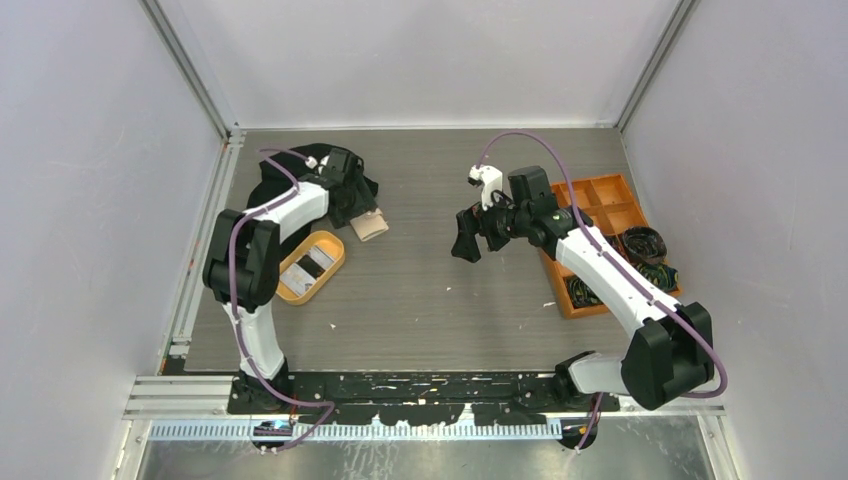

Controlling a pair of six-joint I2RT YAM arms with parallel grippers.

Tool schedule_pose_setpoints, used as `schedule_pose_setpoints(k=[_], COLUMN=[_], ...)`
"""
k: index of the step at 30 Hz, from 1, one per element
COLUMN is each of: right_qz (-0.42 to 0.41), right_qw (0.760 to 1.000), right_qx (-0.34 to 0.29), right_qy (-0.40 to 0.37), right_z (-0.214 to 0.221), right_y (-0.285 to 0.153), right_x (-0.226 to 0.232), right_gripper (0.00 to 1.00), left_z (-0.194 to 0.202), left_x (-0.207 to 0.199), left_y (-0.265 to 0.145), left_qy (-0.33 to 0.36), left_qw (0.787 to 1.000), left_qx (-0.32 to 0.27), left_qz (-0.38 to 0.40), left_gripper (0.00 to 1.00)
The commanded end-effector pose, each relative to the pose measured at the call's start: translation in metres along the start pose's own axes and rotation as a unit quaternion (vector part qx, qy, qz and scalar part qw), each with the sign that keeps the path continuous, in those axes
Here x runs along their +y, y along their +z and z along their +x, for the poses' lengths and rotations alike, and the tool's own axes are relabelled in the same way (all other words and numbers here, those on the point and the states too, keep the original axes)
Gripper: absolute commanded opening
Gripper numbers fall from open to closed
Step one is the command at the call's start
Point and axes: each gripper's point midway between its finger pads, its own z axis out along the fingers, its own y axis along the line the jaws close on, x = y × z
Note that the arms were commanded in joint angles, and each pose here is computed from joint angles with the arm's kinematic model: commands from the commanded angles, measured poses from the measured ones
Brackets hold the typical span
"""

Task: Put the credit cards into the card holder
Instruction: Move the card holder to the center of the board.

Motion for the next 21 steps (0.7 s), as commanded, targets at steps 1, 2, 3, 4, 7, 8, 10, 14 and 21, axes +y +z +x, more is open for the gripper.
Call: schedule_pose_setpoints(k=[1,2,3,4,7,8,10,14,21], right_qz=[-0.008,-0.009,-0.010,-0.010,-0.013,-0.013,-0.013,-0.013,-0.043], right_qw=[1.000,0.999,0.999,0.999,0.999,0.999,0.999,0.999,0.996], right_qx=[-0.027,-0.028,-0.027,-0.027,-0.026,-0.027,-0.026,-0.027,-0.016], right_qy=[-0.013,-0.014,-0.014,-0.015,-0.014,-0.015,-0.015,-0.020,-0.081], right_z=[-0.023,-0.023,-0.022,-0.022,-0.022,-0.022,-0.022,-0.023,-0.012], right_y=[-0.005,-0.005,-0.005,-0.005,-0.005,-0.005,-0.005,-0.007,-0.010], right_x=[0.004,0.005,0.005,0.005,0.006,0.006,0.006,0.007,0.014], right_gripper=[1.00,0.99,1.00,1.00,1.00,1.00,1.00,1.00,0.99], left_z=[0.004,0.006,0.009,0.010,0.016,0.020,0.030,0.052,0.110], left_x=[0.009,0.010,0.010,0.009,0.004,0.003,-0.003,-0.015,-0.060], left_y=[0.013,0.016,0.019,0.020,0.021,0.022,0.023,0.020,-0.011], left_qy=[-0.051,-0.055,-0.059,-0.062,-0.069,-0.070,-0.069,-0.074,0.010], left_qw=[0.998,0.998,0.998,0.997,0.996,0.996,0.994,0.987,0.977], left_qx=[0.019,0.026,0.031,0.035,0.046,0.054,0.080,0.122,0.161], left_qz=[-0.020,-0.018,-0.014,-0.009,0.010,0.015,0.033,0.080,0.143], left_gripper=[0.67,0.64,0.60,0.55,0.42,0.38,0.30,0.16,0.10])
